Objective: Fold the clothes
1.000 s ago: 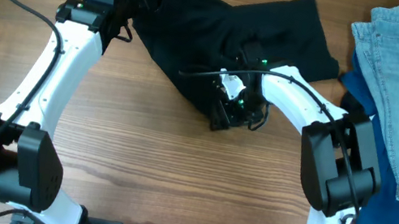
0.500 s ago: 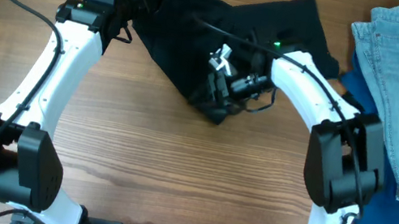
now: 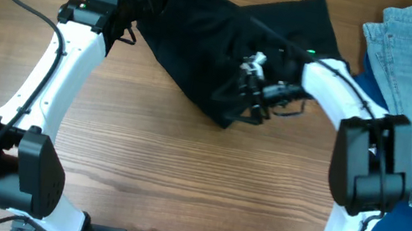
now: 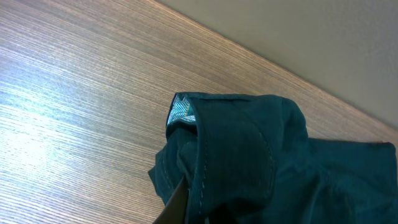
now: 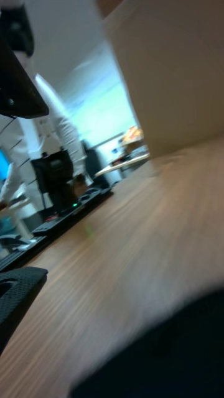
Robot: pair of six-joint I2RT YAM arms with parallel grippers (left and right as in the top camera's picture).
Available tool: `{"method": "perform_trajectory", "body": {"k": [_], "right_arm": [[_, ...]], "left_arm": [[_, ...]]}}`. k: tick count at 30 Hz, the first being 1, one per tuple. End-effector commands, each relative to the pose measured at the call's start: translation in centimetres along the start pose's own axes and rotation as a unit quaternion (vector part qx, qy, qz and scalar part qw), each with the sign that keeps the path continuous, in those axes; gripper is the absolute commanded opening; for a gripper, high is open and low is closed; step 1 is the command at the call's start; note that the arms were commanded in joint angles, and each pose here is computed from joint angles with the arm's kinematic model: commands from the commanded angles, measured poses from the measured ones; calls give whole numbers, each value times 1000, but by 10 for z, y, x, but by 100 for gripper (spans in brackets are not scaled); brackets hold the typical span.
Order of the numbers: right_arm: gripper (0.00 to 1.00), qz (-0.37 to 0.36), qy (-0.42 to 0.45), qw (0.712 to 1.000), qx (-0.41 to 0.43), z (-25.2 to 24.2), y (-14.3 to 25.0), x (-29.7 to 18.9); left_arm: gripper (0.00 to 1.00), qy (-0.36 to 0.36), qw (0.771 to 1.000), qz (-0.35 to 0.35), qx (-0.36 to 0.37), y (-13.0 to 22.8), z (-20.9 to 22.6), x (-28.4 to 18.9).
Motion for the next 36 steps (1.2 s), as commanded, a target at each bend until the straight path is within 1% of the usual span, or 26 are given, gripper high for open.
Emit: {"method": "perform_trajectory", "body": {"k": [1, 3, 4, 5, 6, 8, 9, 12, 14, 16, 17, 18, 20, 23, 25, 26, 27, 29, 31, 32, 33, 34, 35, 36], "right_arm": [[80, -7, -24, 998, 53, -23, 3, -10], [84, -3, -21, 997, 68, -33, 9, -7], [84, 1, -19, 997, 78, -39, 13, -4], [80, 6, -19, 996, 89, -46, 18, -1], [79, 11, -20, 995, 100, -52, 22, 2], [79, 15, -23, 993, 114, -63, 30, 5], [80, 16, -23, 992, 124, -69, 34, 6], [80, 2, -30, 989, 144, -83, 37, 1], [79, -23, -37, 988, 150, -89, 31, -9], [79, -44, -50, 989, 135, -90, 22, -15], [75, -59, -60, 990, 115, -90, 14, -19], [74, -68, -62, 991, 101, -89, 9, -20], [69, -88, -54, 992, 71, -89, -1, -21], [68, -99, -40, 992, 61, -90, -5, -22], [79, -94, -40, 992, 80, -91, -3, -21], [79, -88, -41, 991, 95, -91, 0, -20], [78, -85, -41, 990, 101, -90, 1, -19], [70, -82, -45, 989, 115, -90, 1, -18], [75, -85, -56, 987, 124, -87, -3, -19], [68, -86, -70, 987, 117, -84, -5, -20], [63, -87, -81, 986, 116, -82, -9, -20], [64, -94, -87, 985, 118, -78, -15, -21], [72, -98, -90, 984, 119, -75, -19, -19], [74, -100, -92, 983, 121, -71, -24, -17]], "left_arm": [[4, 5, 1000, -22, 9, -9, -5, -12], [4, 4, 1000, -20, 9, -9, -5, -12], [4, 4, 1000, -20, 9, -9, -4, -12], [4, 3, 1000, -19, 10, -9, -4, -12], [4, 2, 1000, -17, 10, -8, -4, -12], [4, 0, 1000, -13, 10, -7, -3, -12], [4, -3, 1000, -9, 11, -6, -2, -12], [4, -5, 1000, -5, 11, -4, -2, -12], [4, -5, 1000, -5, 11, -4, -2, -12], [4, -5, 1000, -5, 11, -4, -2, -12], [4, -5, 1000, -5, 11, -4, -2, -12], [4, -5, 1000, -5, 11, -4, -2, -12], [4, -5, 1000, -5, 11, -4, -2, -12], [4, -5, 1000, -5, 11, -4, -2, -13], [4, -4, 1000, -7, 11, -5, -2, -14], [4, -3, 1000, -9, 11, -6, -2, -15], [4, -2, 1000, -10, 11, -6, -2, -16], [4, 0, 1000, -13, 10, -8, -3, -20], [4, 2, 1000, -16, 10, -9, -3, -22], [4, 3, 1000, -18, 18, -9, -4, -23], [4, 6, 1000, -17, 24, -9, -4, -24], [4, 6, 1000, -17, 25, -9, -4, -24], [4, 6, 1000, -16, 25, -9, -4, -24], [4, 5, 1000, -14, 25, -8, -4, -24]]}}
Point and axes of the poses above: each gripper's point midway between its finger pads, its own x axis out along the fingers, its own z axis along the line the jaws close on, y = z × x, the point moved 9 cm from there along -x, back along the fingers
